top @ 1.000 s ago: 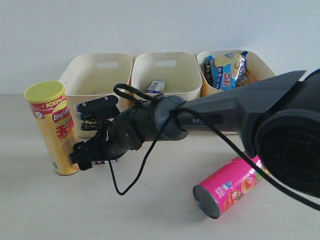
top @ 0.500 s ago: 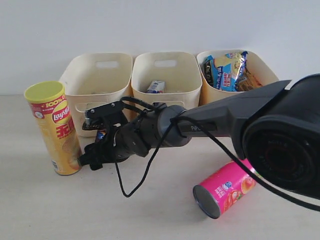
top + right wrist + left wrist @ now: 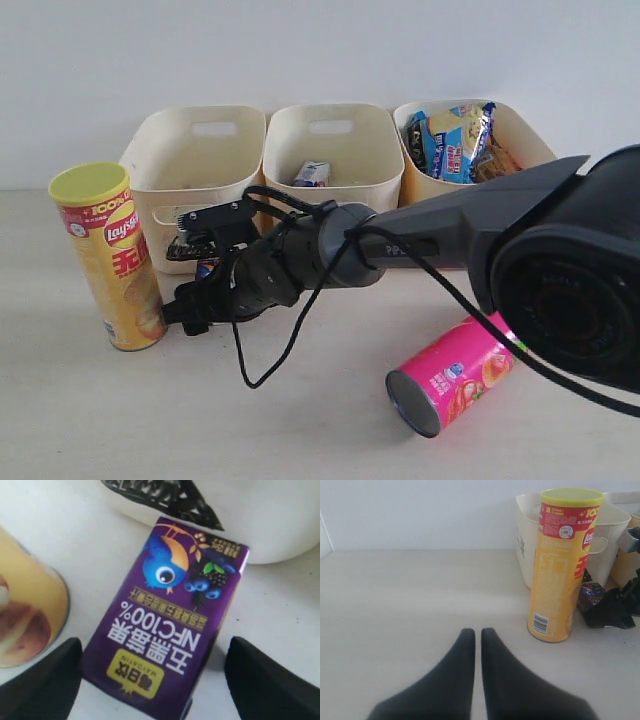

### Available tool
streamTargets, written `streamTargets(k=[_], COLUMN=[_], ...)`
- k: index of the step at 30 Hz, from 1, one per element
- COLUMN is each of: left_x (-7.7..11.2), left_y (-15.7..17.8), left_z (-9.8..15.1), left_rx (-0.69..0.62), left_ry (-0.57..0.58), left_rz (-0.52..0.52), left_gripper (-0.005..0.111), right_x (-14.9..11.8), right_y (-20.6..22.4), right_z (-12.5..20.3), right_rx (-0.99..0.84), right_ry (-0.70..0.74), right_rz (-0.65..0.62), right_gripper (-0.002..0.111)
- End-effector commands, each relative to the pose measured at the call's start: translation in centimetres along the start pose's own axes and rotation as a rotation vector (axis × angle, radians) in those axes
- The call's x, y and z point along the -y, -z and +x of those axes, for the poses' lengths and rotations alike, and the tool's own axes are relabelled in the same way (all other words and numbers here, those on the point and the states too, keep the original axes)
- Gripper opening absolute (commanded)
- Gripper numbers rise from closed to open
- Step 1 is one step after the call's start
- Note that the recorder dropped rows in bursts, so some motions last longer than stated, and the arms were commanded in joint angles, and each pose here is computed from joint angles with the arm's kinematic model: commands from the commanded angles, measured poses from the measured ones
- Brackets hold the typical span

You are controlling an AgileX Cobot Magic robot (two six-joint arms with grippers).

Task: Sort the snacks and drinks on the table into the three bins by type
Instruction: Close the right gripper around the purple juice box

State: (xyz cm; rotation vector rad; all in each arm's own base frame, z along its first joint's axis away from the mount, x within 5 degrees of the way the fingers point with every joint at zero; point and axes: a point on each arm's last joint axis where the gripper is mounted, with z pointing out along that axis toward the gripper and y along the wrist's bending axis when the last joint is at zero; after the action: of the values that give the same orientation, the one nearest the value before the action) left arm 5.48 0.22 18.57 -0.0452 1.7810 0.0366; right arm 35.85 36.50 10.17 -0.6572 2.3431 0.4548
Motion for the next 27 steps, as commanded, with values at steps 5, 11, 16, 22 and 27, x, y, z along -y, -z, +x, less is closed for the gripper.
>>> streamTargets(k=[5,11,16,22,27], left_x=[0.0,0.0,0.0,0.0,0.0], left_y=[0.1,0.1,0.1,0.1,0.1], left_z=[-0.2,-0.2,-0.2,-0.2,-0.2], left_rx=[0.014,0.014,0.014,0.014,0.014], left_ry=[0.011,0.011,0.011,0.011,0.011], left_rz=[-0.003,-0.003,-0.003,-0.003,-0.003], left_gripper=[0.004,0.004,0.004,0.004,0.004], right_x=[0.7,0.5,0.5,0.6,0.8], right_y=[1.4,1.2,0.5,-0.3,-0.4], right_z=[-0.7,-1.1,-0.9,-0.2,0.2], right_rx=[-0.032,0.018,0.063,0.050,0.009], right_ry=[-0.029,-0.025,-0.019,-0.014,-0.014], right_rz=[0.031,0.012,-0.009,-0.007,0.010], right_gripper=[0.071,0.071,0.071,0.070,0.051])
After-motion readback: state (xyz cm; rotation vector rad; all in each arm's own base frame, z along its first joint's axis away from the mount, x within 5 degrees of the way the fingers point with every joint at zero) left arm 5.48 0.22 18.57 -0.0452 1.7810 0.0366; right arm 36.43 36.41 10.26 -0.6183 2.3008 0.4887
